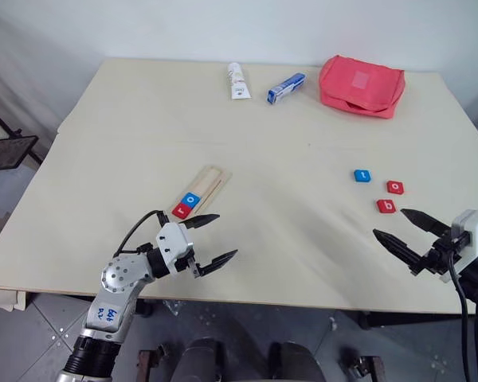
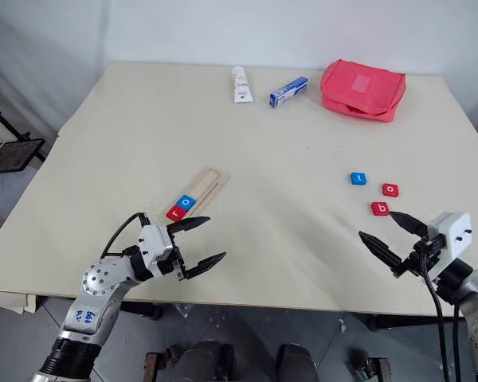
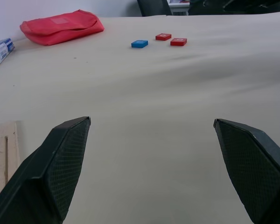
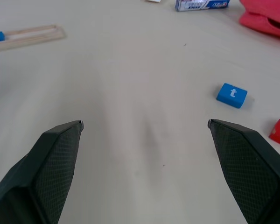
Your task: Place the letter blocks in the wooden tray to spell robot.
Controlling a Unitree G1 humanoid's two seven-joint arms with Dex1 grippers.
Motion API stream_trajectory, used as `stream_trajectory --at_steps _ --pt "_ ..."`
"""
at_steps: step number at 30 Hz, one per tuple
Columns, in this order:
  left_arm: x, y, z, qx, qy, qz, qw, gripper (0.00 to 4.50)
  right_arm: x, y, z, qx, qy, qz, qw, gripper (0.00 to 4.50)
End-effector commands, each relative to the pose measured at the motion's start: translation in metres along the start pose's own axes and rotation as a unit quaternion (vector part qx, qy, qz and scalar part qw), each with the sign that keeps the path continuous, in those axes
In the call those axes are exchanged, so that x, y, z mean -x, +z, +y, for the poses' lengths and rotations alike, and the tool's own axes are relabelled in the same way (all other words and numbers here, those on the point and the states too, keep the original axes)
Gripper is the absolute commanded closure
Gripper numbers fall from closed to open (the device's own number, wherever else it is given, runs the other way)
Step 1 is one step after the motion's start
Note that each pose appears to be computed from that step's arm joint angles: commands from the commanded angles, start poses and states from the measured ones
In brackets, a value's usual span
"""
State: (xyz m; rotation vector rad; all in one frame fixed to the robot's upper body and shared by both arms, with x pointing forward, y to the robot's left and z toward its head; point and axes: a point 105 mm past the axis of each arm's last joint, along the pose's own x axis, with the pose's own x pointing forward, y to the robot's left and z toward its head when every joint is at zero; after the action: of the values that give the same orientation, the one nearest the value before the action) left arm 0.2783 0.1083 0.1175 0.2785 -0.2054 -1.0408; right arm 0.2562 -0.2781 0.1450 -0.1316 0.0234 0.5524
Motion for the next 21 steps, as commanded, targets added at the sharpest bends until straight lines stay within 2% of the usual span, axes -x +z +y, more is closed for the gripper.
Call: stream_trajectory --at_steps 1,3,12,17,21 --pt "-0.006 0.010 -0.002 -0.011 -0.015 -0.014 1.000 0.00 0.004 0.003 0.003 0.007 -0.002 -0.008 1.000 0.02" --pt "-0.006 0.006 -0.003 0.003 -0.020 0.005 1.000 0.00 0.004 0.005 0.002 0.007 -0.003 -0.010 1.000 0.02" --pt "0.003 0.012 0.002 0.003 -0.005 0.012 1.000 0.00 -0.002 0.005 -0.003 0.013 0.015 -0.005 1.000 0.02" --pt "0.048 0.015 0.020 0.009 0.067 0.063 0.996 0.00 -0.019 0.008 -0.009 0.025 0.056 0.000 0.998 0.02" --pt "0.061 0.016 0.022 0.017 0.092 0.090 0.992 0.00 -0.031 0.009 -0.012 0.028 0.079 0.003 0.997 0.02"
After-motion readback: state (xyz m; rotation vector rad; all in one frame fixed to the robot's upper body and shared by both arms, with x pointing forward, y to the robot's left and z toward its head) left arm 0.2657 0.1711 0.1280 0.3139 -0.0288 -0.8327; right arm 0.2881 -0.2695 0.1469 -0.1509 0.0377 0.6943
